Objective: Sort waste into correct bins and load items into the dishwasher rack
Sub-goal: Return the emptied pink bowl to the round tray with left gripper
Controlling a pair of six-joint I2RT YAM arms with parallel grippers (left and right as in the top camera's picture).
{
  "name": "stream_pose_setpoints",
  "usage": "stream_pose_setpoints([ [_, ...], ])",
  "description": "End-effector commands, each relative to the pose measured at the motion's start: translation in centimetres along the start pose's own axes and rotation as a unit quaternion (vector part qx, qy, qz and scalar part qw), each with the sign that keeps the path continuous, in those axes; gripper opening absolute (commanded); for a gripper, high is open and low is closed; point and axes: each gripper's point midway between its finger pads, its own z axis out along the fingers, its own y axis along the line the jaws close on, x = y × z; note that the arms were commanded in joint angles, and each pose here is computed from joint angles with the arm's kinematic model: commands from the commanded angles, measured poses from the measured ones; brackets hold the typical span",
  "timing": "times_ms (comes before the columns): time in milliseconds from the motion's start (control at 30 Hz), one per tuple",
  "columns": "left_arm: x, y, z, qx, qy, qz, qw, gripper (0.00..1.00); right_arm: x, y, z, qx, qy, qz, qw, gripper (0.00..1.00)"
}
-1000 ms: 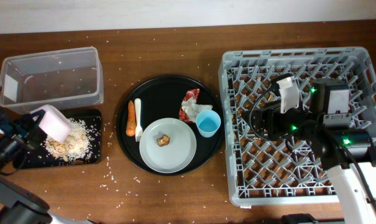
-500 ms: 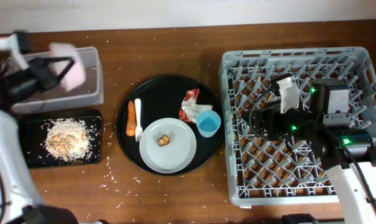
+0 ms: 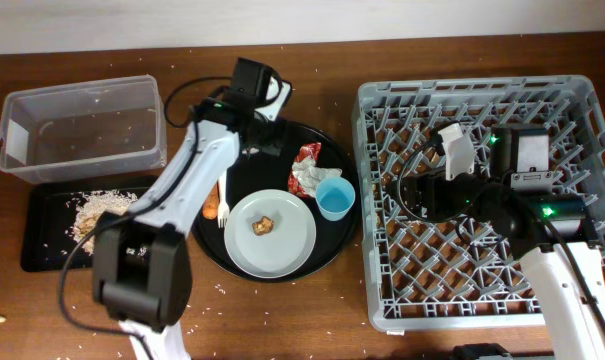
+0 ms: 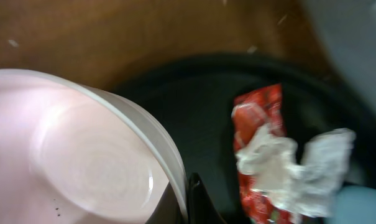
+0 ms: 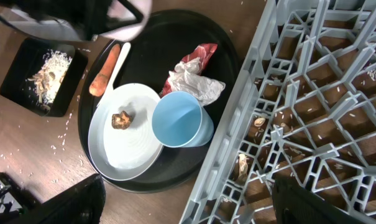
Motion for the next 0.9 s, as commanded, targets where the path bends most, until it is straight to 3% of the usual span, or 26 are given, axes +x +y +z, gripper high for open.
stream_pose_setpoints([
  [0, 2.1, 0.3, 3.1, -0.018, 0.045, 0.014, 0.999, 0.01, -0.6, -0.1, -0.3, 0.003, -0.007, -0.003, 1.0, 0.85],
  [200, 4.7, 0.0, 4.9, -0.007, 0.096, 0.013, 0.995, 0.01, -0.6, -0.1, -0.3, 0.003, -0.007, -0.003, 1.0, 0.85],
  [233, 5.1, -0.5, 4.8, 0.006, 0.102, 0.012, 0.995, 0.07, -0.6, -0.1, -0.3, 0.003, -0.007, -0.003, 1.0, 0.85],
  [333, 5.4, -0.8, 4.7, 0.008, 0.111, 0.018, 0.994, 0.47, -0.6, -0.1, -0.3, 0.003, -0.007, -0.003, 1.0, 0.85],
  [400, 4.9, -0.8, 4.0, 0.008, 0.111, 0.018, 0.994, 0.58, -0.6, -0.1, -0.3, 0.003, -0.007, -0.004, 1.0, 0.85],
  [567, 0.5, -0.6, -1.2, 0.006, 0.094, 0.018, 0.995, 0.59, -0.6, -0.1, -0.3, 0.003, -0.007, -0.004, 1.0, 0.85],
  [733, -1.0, -0.5, -7.0, 0.004, 0.102, -0.006, 0.995, 0.57, -0.6, -0.1, -0.3, 0.003, -0.007, -0.003, 1.0, 0.85],
  [867, -2.5, 0.4, -14.3, -0.006, 0.05, -0.023, 0.998, 0.57, -0.4, -0.1, -0.3, 0.003, -0.004, -0.002, 1.0, 0.85],
])
